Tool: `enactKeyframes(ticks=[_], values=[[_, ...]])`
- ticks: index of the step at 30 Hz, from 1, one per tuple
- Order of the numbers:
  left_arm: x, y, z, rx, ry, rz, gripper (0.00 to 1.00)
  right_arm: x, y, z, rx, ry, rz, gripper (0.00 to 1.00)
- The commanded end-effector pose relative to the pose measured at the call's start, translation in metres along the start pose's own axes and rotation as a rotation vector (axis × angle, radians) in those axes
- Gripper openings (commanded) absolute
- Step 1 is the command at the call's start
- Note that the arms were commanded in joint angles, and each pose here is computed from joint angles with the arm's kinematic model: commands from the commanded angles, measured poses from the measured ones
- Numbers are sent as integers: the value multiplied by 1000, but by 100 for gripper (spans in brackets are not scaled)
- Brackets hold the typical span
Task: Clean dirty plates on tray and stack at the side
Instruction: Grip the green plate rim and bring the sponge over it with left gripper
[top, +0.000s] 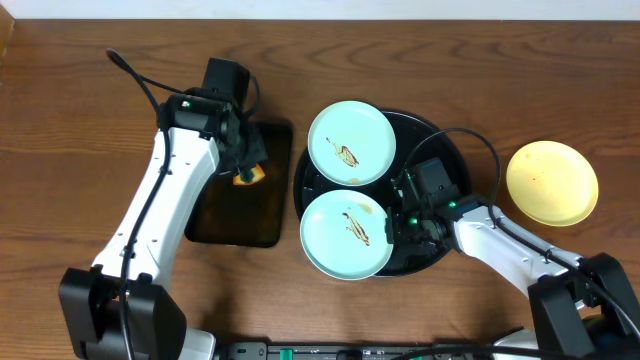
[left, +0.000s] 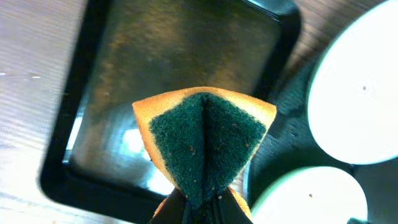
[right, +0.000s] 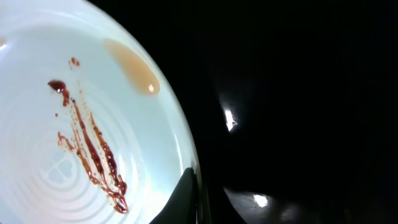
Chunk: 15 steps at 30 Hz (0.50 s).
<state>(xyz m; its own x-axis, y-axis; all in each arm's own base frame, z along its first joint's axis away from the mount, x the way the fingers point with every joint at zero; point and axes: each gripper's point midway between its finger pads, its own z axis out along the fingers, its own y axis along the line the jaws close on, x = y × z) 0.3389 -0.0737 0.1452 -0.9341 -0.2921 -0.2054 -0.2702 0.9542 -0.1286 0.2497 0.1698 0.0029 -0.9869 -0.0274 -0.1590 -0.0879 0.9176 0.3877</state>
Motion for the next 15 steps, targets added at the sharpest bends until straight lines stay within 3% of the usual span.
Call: enactKeyframes(ticks=[1, 10, 15], values=[[16, -31, -4, 127, 48, 97, 7, -8, -30, -9, 141, -56, 32, 1], [62, -106, -3, 281, 112, 333, 8, -34, -48, -52, 258, -224, -5, 1], [96, -146, 10, 352, 185, 400, 8, -21, -45, -46, 230, -160, 2, 1]])
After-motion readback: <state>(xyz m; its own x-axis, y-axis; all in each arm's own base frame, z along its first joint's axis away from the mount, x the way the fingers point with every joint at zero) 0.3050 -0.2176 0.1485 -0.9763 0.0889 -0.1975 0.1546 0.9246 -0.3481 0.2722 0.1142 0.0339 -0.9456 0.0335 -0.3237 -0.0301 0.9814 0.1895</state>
